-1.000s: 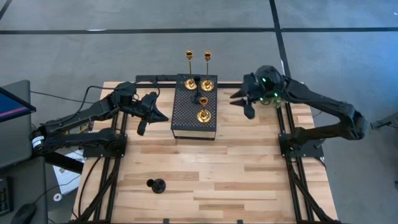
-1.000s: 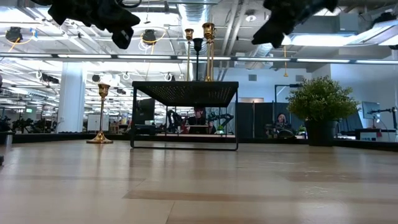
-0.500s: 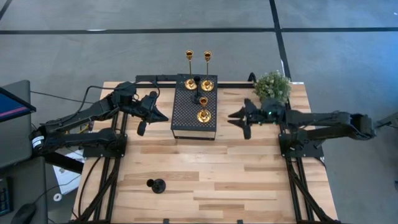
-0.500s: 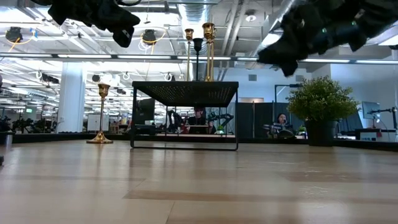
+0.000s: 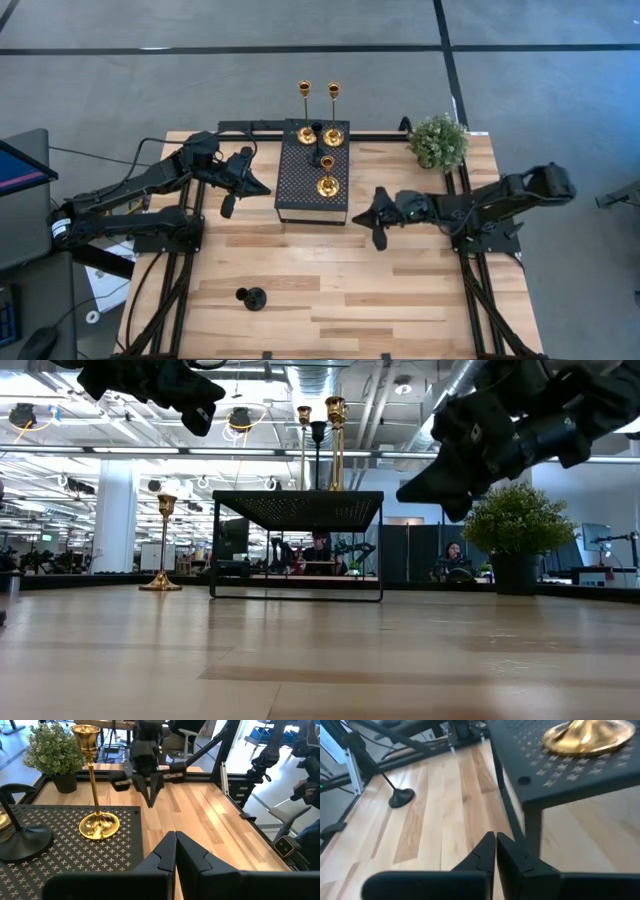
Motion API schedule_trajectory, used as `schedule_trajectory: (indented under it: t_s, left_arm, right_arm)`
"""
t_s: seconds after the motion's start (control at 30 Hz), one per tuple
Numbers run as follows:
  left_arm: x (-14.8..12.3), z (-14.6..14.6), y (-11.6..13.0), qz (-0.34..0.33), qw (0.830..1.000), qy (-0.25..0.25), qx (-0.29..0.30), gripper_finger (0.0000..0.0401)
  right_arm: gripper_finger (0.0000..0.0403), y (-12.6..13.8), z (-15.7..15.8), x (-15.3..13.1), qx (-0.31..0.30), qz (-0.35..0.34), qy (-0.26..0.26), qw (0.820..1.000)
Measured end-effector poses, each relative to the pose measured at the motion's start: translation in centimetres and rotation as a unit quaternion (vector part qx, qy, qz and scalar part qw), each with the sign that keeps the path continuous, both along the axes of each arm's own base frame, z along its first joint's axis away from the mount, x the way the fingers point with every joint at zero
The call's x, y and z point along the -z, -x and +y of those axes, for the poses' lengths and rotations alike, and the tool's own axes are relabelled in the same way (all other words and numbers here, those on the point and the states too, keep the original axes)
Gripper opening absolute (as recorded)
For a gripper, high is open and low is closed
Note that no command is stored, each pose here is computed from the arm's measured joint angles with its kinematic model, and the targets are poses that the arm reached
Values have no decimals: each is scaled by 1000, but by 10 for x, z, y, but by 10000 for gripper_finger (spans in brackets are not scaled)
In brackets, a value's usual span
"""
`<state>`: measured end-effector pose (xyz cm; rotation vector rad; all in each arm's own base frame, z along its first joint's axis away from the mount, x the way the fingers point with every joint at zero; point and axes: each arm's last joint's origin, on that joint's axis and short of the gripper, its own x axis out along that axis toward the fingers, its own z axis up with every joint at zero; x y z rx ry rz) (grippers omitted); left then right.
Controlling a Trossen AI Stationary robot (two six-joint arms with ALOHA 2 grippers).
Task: Pick & Place candle stick holders
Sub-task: Adjust the black shelf
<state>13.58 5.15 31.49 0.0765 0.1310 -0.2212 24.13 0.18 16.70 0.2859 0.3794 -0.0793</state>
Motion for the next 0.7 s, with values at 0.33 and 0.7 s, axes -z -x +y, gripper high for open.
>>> schedule_trajectory:
  t_s: [0.33,0.7]
  left_arm:
    - [0,0,0,0,1000,2,0,6]
    - [0,0,0,1,1000,2,0,6]
  right_arm:
    - [1,-18,14,13,50,-23,-16,998]
    - [0,-44,11,24,62,-3,-15,998]
